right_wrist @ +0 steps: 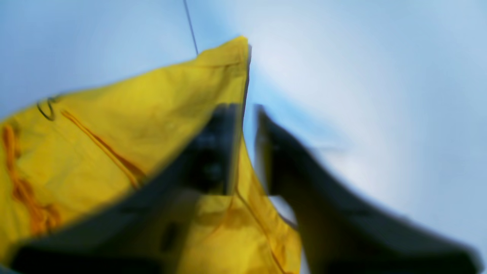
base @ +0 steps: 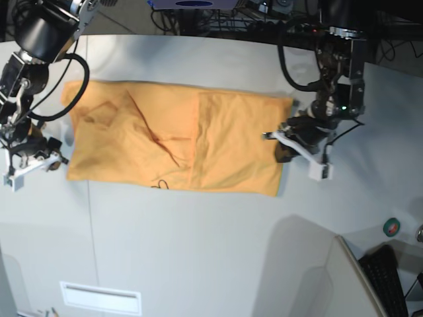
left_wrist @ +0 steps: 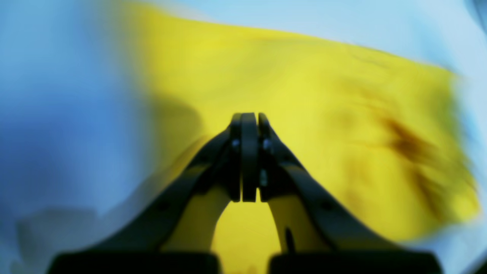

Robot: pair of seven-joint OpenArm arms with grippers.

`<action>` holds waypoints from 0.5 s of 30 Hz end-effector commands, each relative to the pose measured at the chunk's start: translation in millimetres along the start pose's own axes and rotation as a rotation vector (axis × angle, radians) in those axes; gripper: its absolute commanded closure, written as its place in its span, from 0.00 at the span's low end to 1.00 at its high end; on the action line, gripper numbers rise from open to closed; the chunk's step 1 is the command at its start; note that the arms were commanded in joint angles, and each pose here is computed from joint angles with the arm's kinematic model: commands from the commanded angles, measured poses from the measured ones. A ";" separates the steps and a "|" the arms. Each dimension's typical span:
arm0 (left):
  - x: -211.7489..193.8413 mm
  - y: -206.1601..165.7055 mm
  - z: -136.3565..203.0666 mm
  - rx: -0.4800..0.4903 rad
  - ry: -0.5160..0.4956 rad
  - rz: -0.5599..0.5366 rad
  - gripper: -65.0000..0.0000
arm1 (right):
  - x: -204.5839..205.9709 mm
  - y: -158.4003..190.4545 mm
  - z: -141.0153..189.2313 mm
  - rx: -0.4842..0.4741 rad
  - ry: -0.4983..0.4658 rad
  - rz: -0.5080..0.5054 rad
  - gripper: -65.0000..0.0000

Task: Layout the t-shirt on the table in an organized manner, then fold the t-shirt properly
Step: 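Grasp the strip ends with both grippers, right at one end, left at the fold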

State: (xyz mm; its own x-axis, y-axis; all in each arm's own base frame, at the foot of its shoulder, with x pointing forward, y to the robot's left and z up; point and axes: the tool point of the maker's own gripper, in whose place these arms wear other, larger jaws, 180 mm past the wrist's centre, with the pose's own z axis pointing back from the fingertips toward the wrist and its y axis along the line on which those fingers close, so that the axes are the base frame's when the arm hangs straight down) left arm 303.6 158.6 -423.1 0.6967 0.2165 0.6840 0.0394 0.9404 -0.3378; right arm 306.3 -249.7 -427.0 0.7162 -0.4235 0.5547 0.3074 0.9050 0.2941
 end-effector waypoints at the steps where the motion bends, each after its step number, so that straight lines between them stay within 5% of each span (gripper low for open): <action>1: 22.2 6.7 6.2 0.000 -0.069 0.006 1.00 | 19.0 0.2 2.9 0.039 -0.045 -0.009 0.49; 2: 28.8 26.5 13.6 0.042 -0.084 0.008 1.00 | 20.0 -1.4 1.2 0.077 -0.046 -0.047 0.35; 4: 32.1 55.8 23.2 0.102 -0.084 0.007 1.00 | 14.3 -8.0 -5.1 0.140 -0.024 -0.135 0.24; 10: 21.2 107.2 31.9 0.200 -0.039 0.004 1.00 | -17.1 -39.2 -27.2 0.175 0.111 -0.318 0.24; 15: 12.3 109.1 20.8 0.197 -0.063 0.010 1.00 | -45.6 -18.0 -33.1 0.222 0.206 -0.191 0.24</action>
State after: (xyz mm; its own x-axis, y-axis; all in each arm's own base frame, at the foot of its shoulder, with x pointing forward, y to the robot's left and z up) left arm 289.1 266.2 -452.3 0.6850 0.2442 0.6864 -0.1281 0.9678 -0.2165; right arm 285.4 -241.0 -488.2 0.7794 -0.5507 0.2989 0.3293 0.7659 0.5523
